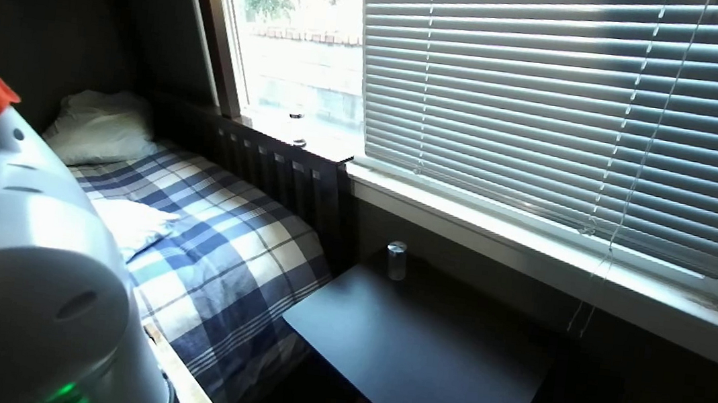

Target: Open the blinds.

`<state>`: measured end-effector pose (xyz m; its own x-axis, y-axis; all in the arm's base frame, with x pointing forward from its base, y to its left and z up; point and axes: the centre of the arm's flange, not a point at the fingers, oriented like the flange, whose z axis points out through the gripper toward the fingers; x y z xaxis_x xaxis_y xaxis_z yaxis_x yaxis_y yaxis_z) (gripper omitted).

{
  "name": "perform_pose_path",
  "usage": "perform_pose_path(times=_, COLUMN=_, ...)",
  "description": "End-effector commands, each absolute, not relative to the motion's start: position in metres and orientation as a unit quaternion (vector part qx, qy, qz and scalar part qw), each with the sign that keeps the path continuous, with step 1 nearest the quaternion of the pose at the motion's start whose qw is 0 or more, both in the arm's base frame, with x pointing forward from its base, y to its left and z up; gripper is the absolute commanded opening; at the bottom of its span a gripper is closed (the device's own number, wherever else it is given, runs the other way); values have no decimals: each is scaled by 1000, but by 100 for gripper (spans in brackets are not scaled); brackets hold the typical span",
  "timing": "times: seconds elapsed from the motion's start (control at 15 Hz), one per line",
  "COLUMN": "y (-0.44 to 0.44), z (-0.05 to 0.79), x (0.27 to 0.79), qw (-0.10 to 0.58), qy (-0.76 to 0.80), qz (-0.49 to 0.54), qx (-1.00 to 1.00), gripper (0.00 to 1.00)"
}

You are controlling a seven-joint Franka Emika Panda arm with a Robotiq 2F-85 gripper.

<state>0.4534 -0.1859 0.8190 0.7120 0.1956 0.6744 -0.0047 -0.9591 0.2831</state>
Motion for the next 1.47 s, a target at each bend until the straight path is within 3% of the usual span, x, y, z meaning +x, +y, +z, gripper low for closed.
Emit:
perform_pose_path(times=0.0, y=-203, z=847, x=468, qw=159, qy=32, qz=423, qx=891, gripper=100)
perform_pose_path(times=0.67, y=-227, z=861, x=504, qw=121, qy=-10, qz=519, qx=846, gripper=100)
perform_pose_path(times=0.8, y=-229, z=865, x=507, qw=103, qy=-18, qz=530, qx=841, gripper=73)
perform_pose_path(times=1.4, y=-244, z=869, x=501, qw=78, qy=-35, qz=542, qx=836, gripper=4)
